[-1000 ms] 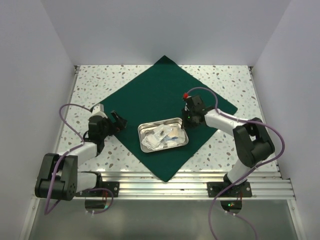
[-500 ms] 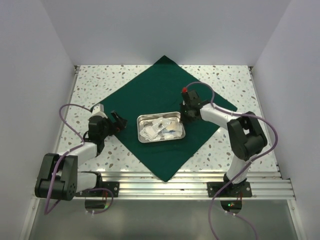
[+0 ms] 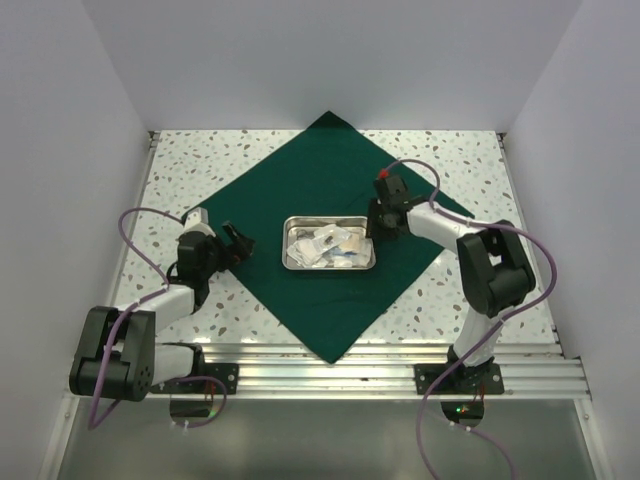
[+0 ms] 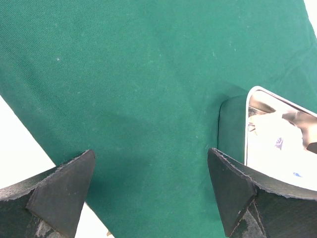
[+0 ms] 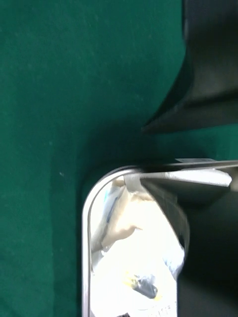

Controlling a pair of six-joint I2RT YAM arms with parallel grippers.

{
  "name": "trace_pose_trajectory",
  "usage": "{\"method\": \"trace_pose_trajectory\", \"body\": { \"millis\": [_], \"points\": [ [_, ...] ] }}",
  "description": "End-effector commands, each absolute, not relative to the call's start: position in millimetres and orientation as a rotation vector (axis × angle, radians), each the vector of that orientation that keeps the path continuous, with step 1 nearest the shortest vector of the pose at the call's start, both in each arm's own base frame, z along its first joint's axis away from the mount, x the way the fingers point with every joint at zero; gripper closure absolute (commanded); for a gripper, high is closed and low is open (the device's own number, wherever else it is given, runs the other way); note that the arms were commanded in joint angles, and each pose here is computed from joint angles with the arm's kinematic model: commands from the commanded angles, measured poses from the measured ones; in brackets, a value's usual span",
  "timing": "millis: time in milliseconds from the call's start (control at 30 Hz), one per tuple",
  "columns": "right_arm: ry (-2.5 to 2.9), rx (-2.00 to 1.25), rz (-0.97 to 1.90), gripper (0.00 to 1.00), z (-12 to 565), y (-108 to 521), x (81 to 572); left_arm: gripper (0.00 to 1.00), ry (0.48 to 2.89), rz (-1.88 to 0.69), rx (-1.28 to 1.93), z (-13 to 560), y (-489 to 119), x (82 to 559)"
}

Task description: Prepare the surgical pack

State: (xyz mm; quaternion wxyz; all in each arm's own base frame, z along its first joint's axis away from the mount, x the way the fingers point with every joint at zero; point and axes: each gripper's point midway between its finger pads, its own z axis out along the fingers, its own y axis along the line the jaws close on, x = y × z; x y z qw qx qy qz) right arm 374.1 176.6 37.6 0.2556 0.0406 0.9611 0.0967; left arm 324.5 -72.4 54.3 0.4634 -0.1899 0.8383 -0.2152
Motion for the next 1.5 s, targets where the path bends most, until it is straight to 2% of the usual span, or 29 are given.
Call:
{"method": "trace_pose_trajectory", "body": {
  "millis": [0,100,233,367,467,700,767,867,1067,1167,1367,1467],
  "points": [
    [2.567,0.129,0.194,0.53,52,166,385,0.0,2.01,-0.527,-0.447,64,-73,331],
    [2.508,0.123,0.173,0.46,82,159,384,0.0,2.004,-0.523,-0.444,66,-72,331],
    [2.406,0.087,0.136,0.46,127,141,372,0.0,1.994,-0.519,-0.441,69,-71,331],
    [2.383,-0.258,0.278,0.45,133,158,322,0.0,1.982,-0.541,-0.425,75,-74,331],
    [2.411,-0.465,0.31,0.41,119,175,279,0.0,1.97,-0.549,-0.42,79,-75,331],
    [2.405,-0.714,0.357,0.41,107,228,189,0.0,1.971,-0.557,-0.411,80,-77,328],
    [2.408,-0.733,0.348,0.38,101,230,173,0.0,1.97,-0.565,-0.41,80,-78,328],
    [2.356,-0.941,0.453,0.34,90,255,127,0.0,1.969,-0.581,-0.404,81,-81,327],
    [2.241,-1.255,0.436,0.36,58,286,66,0.0,1.962,-0.58,-0.398,84,-82,327],
    [2.207,-1.339,0.431,0.38,50,298,50,0.0,1.96,-0.574,-0.398,84,-81,326],
    [2.234,-1.352,0.354,0.42,34,307,53,0.0,1.959,-0.577,-0.395,84,-82,327],
    [2.229,-1.341,0.32,0.47,26,311,58,0.0,1.959,-0.578,-0.394,85,-82,327]
  ]
}}
